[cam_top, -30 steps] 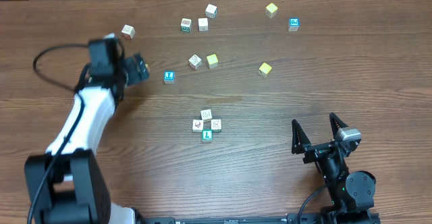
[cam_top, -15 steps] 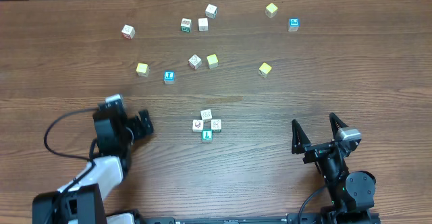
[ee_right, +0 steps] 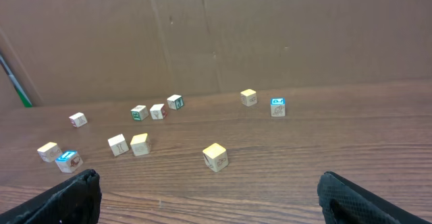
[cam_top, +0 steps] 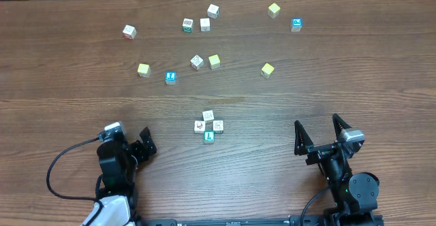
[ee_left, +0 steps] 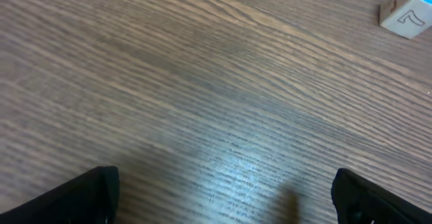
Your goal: Form a circle
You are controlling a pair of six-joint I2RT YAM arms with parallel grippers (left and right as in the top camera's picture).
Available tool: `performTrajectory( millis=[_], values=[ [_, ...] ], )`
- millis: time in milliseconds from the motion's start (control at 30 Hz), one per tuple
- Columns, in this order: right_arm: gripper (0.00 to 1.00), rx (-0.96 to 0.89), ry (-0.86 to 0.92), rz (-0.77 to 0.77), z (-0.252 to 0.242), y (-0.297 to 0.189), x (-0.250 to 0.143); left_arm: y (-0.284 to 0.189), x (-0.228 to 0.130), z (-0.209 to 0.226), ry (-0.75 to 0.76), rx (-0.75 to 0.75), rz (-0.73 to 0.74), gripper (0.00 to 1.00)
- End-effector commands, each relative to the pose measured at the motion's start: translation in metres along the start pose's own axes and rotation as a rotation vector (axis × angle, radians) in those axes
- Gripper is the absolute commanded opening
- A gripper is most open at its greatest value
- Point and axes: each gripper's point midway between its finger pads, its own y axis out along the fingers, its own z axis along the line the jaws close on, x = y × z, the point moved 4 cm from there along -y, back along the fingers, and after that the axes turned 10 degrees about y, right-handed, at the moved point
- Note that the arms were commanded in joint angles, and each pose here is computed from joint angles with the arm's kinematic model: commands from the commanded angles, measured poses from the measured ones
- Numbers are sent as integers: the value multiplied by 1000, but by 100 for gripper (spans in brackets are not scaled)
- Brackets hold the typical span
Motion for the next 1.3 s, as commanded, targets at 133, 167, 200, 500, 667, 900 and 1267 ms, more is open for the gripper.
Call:
performTrajectory(
  millis=[133, 167, 200, 500, 667, 900, 1267],
  values=[
    [100, -14, -2, -7, -3, 0, -1, -15, -7, 6, -43, 36, 13, 100],
    [100, -14, -2, -7, -3, 0, -1, -18, -8, 6, -42, 38, 15, 100],
    [100, -14, -2, -7, -3, 0, -1, -20, -8, 7, -42, 43, 16, 100],
    [100, -14, -2, -7, -3, 0, -1, -45, 15, 6, -15, 34, -133, 100],
    [100, -14, -2, -7, -3, 0, -1, -58, 36, -4, 78, -6, -263, 100],
    [100, -14, -2, -7, -3, 0, -1, -81, 60, -33, 295, -97, -446, 100],
    [100, -14, -2, -7, -3, 0, -1, -98, 75, -36, 421, -63, -574, 100]
  ],
)
